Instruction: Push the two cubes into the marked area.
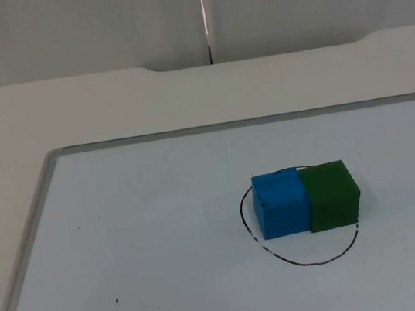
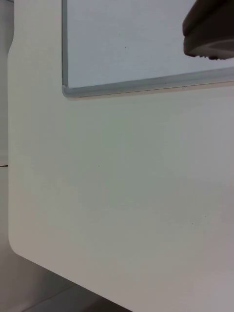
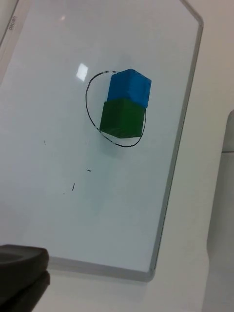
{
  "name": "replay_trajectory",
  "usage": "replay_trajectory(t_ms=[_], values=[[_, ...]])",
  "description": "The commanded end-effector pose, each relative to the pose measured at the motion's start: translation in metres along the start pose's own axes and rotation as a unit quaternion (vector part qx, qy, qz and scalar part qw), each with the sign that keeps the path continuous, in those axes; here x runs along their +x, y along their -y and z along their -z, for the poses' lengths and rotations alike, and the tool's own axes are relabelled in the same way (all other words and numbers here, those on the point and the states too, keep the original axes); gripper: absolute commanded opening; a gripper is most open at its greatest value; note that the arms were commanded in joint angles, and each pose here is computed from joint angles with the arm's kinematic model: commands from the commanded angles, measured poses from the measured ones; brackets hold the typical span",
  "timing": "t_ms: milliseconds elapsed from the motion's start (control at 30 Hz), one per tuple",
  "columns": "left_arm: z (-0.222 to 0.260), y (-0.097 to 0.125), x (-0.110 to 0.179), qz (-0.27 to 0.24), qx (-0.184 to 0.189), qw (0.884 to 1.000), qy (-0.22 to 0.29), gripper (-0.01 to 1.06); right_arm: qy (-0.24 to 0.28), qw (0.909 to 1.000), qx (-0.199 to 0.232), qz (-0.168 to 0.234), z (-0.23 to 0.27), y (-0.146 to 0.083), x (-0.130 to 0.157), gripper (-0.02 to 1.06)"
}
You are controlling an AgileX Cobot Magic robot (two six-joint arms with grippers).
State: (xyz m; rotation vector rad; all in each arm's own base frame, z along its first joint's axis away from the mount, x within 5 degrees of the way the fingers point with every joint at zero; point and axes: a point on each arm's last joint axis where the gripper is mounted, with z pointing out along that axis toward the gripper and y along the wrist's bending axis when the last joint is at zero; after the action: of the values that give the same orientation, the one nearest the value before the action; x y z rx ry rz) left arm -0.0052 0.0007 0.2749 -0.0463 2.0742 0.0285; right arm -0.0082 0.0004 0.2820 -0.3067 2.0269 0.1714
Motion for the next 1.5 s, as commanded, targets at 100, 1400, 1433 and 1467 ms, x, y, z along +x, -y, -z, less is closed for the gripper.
replay_trajectory(t_ms=[100,1400,1433,1467], values=[[-0.0006,0.0008,0.0004,0.001,0.007,1.0,0.004,0.0,0.0,1.0,0.003,-0.002,-0.0011,0.0001,0.0015,0.0],[-0.0006,0.0001,0.0004,0.001,0.001,1.0,0.004,0.98,0.0,1.0,0.001,-0.004,-0.0011,-0.0001,0.0015,0.0],[-0.0006,0.0001,0.0004,0.0,0.001,1.0,0.004,0.98,0.0,1.0,0.001,-0.004,-0.0011,-0.0001,0.0015,0.0],[-0.0006,0.0001,0.0004,0.0,0.001,1.0,0.004,0.98,0.0,1.0,0.001,-0.004,-0.0011,-0.0001,0.0015,0.0]])
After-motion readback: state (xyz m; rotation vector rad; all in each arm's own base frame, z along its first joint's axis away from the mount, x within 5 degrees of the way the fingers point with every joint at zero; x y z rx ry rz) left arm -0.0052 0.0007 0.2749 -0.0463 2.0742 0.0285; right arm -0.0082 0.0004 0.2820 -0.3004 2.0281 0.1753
